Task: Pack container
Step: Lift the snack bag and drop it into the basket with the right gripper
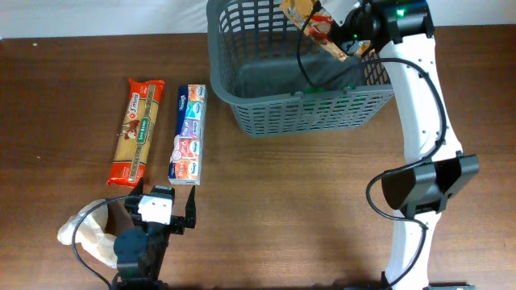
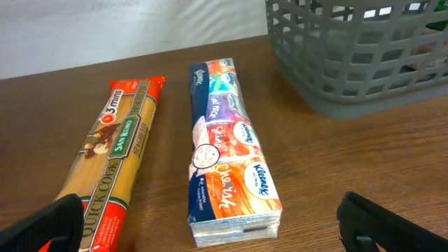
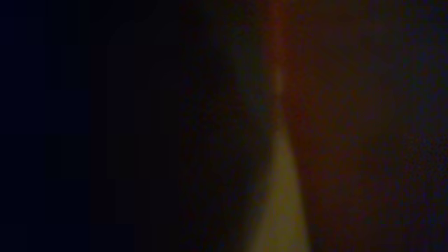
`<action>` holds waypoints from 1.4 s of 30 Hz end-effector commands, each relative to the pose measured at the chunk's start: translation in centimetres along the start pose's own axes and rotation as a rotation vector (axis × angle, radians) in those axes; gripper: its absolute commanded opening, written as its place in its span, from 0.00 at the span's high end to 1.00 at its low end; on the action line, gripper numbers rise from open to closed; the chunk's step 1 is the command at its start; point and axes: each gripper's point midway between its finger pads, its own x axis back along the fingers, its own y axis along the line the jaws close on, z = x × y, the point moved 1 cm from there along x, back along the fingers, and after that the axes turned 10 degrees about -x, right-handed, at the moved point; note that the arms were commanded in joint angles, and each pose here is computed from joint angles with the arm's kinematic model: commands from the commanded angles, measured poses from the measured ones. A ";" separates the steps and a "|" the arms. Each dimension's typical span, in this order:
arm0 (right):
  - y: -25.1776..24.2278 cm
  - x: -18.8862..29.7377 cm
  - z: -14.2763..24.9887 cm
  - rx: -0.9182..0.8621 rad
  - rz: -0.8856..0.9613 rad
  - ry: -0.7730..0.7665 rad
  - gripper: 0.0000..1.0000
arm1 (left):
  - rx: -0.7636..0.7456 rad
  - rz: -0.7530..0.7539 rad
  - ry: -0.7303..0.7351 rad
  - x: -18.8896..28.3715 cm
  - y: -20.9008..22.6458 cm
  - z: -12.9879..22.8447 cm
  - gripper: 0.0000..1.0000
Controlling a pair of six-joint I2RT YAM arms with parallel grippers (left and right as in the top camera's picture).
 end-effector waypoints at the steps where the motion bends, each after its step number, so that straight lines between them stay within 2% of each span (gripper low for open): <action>1: -1.5 0.5 0.5 0.044 0.029 -0.010 0.96 | 0.001 -0.008 0.014 -0.1 0.1 0.5 0.01; 14: -1.8 -1.6 3.3 0.014 -0.022 0.048 0.96 | 0.001 -0.008 0.014 -0.1 0.1 0.5 0.01; 24: 0.0 -3.5 5.4 0.006 -0.092 0.102 0.96 | 0.001 -0.008 0.014 -0.1 0.1 0.5 0.01; 27: 0.0 -3.6 5.3 0.006 -0.089 0.099 0.92 | 0.001 -0.008 0.014 -0.1 0.1 0.5 0.01; 30: -0.2 -3.6 5.2 0.007 -0.084 0.092 0.78 | 0.000 -0.009 0.015 -0.1 0.1 0.5 0.01; 31: -0.2 -3.6 5.1 0.007 -0.083 0.089 0.70 | 0.000 -0.009 0.015 -0.1 0.1 0.5 0.01; 32: -0.2 -3.6 5.0 0.007 -0.081 0.087 0.53 | 0.001 -0.008 0.014 -0.1 0.1 0.5 0.01; 35: -0.4 -3.7 4.8 0.005 -0.074 0.076 0.47 | 0.000 -0.008 0.014 -0.1 0.1 0.5 0.01; 36: -0.4 -3.7 4.7 0.005 -0.072 0.073 0.40 | 0.000 -0.008 0.014 -0.1 0.1 0.5 0.01; 38: -0.5 -3.7 4.5 0.006 -0.068 0.067 0.20 | 0.001 -0.009 0.015 -0.1 0.1 0.5 0.01; 39: -0.6 -3.7 4.5 0.006 -0.066 0.064 0.01 | 0.001 -0.008 0.014 -0.1 0.1 0.5 0.01; 42: -0.8 -3.7 4.1 -0.019 -0.054 0.049 0.01 | 0.000 -0.008 0.014 -0.1 0.1 0.5 0.01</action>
